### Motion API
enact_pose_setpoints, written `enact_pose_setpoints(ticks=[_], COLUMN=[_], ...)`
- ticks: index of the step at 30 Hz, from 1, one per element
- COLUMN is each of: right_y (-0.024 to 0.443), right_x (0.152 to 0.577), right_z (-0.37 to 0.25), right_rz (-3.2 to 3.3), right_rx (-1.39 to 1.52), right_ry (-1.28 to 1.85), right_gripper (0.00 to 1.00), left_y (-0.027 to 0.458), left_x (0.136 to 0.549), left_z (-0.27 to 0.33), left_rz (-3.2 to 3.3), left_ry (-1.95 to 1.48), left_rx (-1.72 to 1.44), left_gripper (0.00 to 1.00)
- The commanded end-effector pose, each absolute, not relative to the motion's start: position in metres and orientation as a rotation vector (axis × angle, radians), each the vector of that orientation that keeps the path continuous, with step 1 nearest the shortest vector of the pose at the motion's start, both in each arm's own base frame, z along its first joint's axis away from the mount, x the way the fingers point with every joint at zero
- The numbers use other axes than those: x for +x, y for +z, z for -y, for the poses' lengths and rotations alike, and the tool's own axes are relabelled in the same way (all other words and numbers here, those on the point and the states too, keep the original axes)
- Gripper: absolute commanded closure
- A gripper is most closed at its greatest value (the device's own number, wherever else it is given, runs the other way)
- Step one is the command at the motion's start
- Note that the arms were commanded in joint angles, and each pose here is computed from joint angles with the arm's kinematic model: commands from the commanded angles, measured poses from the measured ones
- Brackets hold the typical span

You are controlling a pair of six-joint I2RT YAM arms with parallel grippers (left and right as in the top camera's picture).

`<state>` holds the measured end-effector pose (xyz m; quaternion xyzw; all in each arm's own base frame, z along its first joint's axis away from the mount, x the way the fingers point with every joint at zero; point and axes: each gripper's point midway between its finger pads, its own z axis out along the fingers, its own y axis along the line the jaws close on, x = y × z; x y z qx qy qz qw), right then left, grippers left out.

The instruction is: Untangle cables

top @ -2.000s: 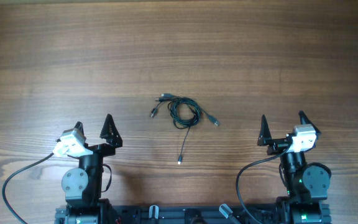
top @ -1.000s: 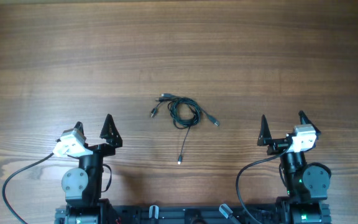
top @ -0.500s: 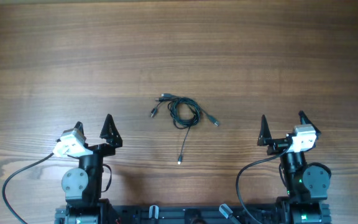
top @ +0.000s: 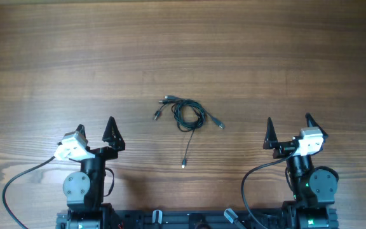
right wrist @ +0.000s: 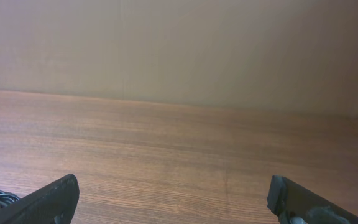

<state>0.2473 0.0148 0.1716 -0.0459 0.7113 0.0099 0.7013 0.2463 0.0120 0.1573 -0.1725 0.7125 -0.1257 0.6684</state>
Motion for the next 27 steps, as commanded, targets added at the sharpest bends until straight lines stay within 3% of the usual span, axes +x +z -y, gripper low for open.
enact_pose_setpoints(ticks=[1, 13, 27], right_y=[0.174, 0.174, 0.174], right_x=[0.247, 0.247, 0.247], right_z=[-0.014, -0.014, -0.014], right_rz=[-1.572, -1.571, -1.572], right_rx=[-0.106, -0.106, -0.106], right_ry=[0.007, 0.007, 0.007], right_gripper=[0.00, 0.00, 0.00], left_y=[0.154, 0.170, 0.240], left_x=[0.245, 0.244, 0.278], left_z=[-0.014, -0.014, 0.017], left_rz=[-1.632, -1.818, -2.196], left_ry=[-0.271, -0.249, -0.349], left_rx=[-0.399, -0.440, -0.345], left_gripper=[0.00, 0.00, 0.00])
